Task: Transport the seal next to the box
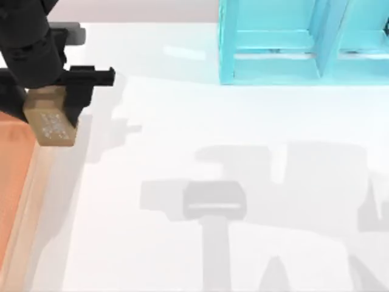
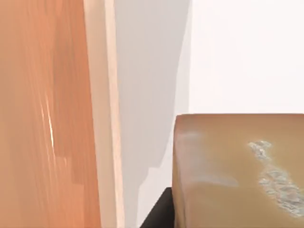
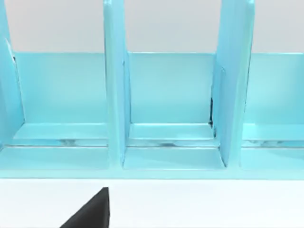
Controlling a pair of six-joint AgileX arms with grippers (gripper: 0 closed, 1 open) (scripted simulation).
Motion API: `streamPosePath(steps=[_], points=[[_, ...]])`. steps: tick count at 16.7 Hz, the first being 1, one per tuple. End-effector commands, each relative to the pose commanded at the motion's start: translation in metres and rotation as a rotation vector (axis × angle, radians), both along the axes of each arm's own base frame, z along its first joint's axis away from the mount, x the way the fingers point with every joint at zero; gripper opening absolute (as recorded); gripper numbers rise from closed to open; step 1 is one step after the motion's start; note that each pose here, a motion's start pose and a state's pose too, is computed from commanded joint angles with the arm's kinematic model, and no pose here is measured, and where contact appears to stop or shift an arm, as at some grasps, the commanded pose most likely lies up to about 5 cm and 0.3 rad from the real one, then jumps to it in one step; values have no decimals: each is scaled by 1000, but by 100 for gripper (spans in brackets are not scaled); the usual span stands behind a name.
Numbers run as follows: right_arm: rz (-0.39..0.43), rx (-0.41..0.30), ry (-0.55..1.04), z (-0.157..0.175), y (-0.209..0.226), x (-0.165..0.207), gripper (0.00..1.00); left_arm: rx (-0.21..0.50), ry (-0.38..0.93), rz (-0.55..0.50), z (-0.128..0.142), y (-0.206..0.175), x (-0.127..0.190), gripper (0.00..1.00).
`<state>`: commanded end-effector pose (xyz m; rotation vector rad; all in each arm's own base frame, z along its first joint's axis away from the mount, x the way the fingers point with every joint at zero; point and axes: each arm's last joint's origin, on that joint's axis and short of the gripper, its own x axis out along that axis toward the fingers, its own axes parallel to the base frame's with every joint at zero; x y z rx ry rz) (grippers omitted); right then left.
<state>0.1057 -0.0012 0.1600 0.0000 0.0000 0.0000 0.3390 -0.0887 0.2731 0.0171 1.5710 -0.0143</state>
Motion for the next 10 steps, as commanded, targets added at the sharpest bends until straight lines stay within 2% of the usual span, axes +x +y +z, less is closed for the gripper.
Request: streamPosePath(steps=[5, 10], points=[[0, 0, 0, 0, 0, 0, 100, 1, -2, -4, -4, -1, 1, 0], [0, 0, 0, 0, 0, 0, 100, 0, -6, -2, -47, 0, 1, 0]])
